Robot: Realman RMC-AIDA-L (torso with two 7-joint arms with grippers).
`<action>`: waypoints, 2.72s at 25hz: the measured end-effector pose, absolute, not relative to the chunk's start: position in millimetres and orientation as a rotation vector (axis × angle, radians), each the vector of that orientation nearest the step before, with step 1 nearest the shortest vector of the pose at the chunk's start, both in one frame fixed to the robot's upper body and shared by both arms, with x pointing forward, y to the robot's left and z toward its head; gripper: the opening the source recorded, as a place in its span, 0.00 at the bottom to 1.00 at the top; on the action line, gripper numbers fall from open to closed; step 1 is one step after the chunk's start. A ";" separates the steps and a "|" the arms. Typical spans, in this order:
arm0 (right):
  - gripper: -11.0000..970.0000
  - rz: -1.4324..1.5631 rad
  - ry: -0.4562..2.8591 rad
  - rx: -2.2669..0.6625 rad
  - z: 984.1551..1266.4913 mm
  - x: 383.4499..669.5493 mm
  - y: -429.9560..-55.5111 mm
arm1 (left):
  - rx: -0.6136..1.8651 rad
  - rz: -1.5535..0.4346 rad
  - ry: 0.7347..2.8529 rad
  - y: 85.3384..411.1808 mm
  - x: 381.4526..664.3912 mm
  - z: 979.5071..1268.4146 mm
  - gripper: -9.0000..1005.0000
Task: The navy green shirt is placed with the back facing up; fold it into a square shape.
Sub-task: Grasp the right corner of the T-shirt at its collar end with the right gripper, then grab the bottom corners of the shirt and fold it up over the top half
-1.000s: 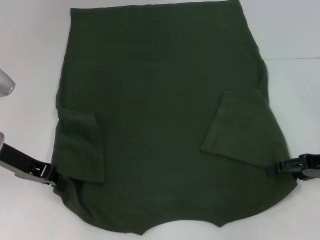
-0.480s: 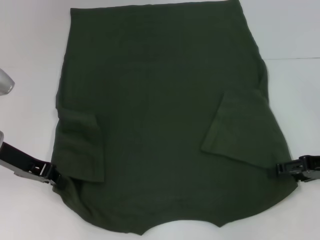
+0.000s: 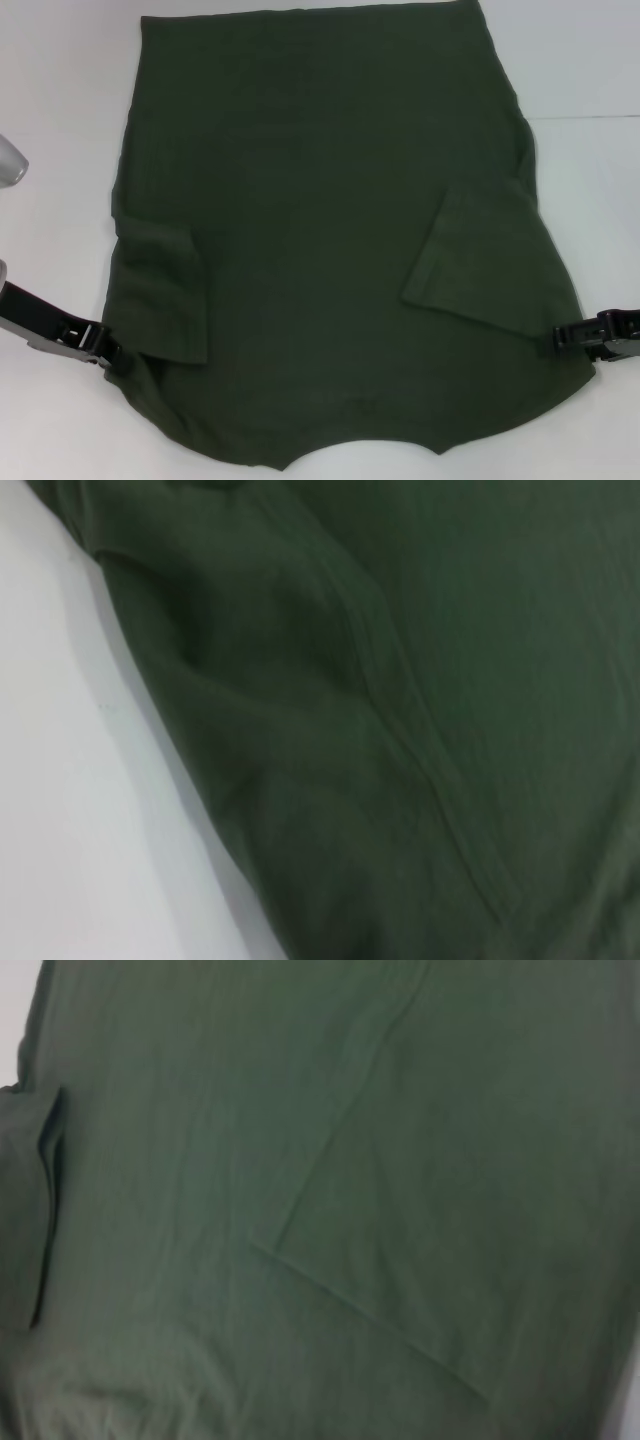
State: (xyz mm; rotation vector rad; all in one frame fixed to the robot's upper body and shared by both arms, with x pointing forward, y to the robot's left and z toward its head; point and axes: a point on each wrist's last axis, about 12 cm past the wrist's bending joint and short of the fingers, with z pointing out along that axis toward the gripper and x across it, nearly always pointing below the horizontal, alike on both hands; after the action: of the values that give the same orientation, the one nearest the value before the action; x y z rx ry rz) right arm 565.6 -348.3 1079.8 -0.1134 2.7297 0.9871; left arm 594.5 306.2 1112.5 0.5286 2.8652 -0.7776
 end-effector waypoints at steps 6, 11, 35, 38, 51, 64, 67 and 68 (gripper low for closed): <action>0.78 0.962 2.741 -0.119 1078.1 567.0 -347.0 | 0.529 -0.777 2.865 306.3 594.7 1112.7 0.03; 0.67 0.960 2.742 -0.126 1077.7 566.8 -346.6 | 0.528 -0.775 2.863 306.4 594.9 1112.7 0.03; 0.07 0.895 2.741 -0.201 1080.3 570.3 -350.6 | 0.554 -0.781 2.856 309.7 589.7 1107.8 0.03; 0.07 0.897 2.736 -0.217 1081.8 571.1 -350.4 | 0.575 -0.789 2.842 312.0 588.5 1108.2 0.03; 0.07 0.915 2.722 -0.254 1089.8 573.2 -350.8 | 0.661 -0.782 2.824 314.4 587.1 1109.8 0.03; 0.07 0.988 2.705 -0.311 1101.4 560.4 -361.2 | 0.824 -0.824 2.785 319.8 579.5 1117.2 0.03; 0.07 0.995 2.712 -0.319 1102.6 555.9 -365.3 | 0.851 -0.830 2.781 321.6 577.2 1119.1 0.03; 0.07 1.000 2.714 -0.324 1102.8 554.1 -366.6 | 0.856 -0.831 2.780 322.2 576.5 1119.4 0.03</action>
State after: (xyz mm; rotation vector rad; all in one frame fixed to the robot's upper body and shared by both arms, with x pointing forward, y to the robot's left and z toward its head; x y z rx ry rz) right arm 554.1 -366.6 1102.8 -0.3236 2.7136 1.0004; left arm 576.5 322.2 1119.4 0.8562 2.7801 -0.8310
